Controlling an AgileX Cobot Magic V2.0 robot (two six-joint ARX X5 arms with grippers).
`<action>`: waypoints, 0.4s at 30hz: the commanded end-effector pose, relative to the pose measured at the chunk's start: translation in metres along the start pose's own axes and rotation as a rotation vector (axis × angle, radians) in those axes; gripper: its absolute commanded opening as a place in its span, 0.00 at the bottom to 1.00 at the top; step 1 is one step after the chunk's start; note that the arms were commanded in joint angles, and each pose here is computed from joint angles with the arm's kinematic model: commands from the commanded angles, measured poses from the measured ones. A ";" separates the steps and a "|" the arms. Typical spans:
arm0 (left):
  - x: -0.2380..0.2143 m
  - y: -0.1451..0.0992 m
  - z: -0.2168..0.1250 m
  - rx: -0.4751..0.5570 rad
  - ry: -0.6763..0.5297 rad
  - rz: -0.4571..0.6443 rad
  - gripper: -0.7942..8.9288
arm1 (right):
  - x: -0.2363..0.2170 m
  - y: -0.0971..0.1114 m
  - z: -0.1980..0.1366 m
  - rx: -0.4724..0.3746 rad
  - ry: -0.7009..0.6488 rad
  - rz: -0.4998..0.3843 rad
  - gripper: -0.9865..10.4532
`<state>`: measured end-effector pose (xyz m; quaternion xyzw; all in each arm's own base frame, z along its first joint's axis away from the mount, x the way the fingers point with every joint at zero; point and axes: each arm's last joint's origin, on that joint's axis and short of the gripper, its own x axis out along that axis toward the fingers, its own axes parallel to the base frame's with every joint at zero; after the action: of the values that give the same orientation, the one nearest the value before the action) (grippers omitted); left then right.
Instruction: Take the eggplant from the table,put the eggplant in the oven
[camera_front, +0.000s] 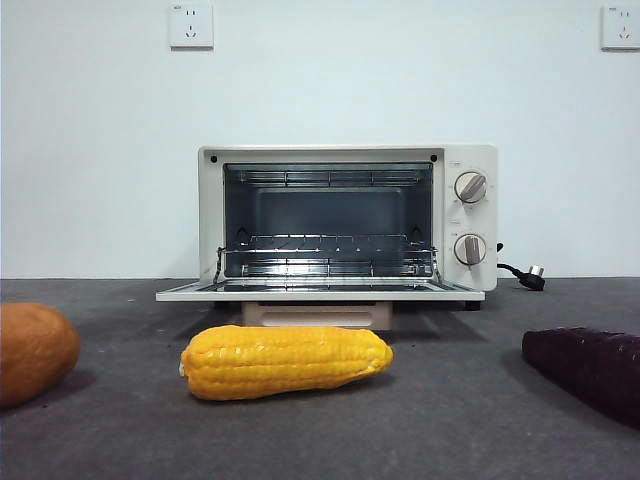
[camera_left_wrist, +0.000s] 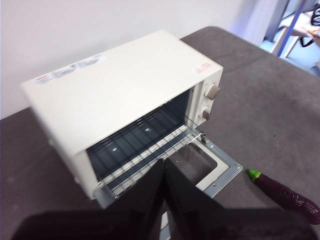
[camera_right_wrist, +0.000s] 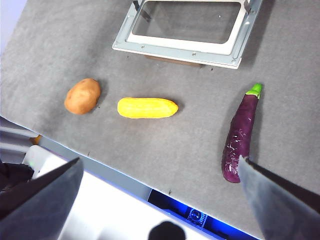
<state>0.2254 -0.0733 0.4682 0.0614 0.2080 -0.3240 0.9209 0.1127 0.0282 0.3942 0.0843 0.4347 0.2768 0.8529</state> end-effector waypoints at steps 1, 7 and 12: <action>-0.028 -0.004 0.000 0.035 -0.064 0.014 0.08 | 0.001 -0.001 0.002 -0.015 -0.001 -0.007 0.61; -0.077 -0.017 -0.014 0.016 -0.143 0.074 0.08 | 0.004 -0.002 0.003 -0.009 0.010 -0.008 0.61; -0.096 -0.030 -0.044 0.007 -0.142 0.088 0.08 | 0.005 -0.003 0.005 -0.006 0.017 -0.010 0.61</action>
<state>0.1234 -0.0311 0.4762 0.0551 0.1288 -0.2868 0.9477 0.1196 0.0288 0.3917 0.0835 0.4454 0.2720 0.8489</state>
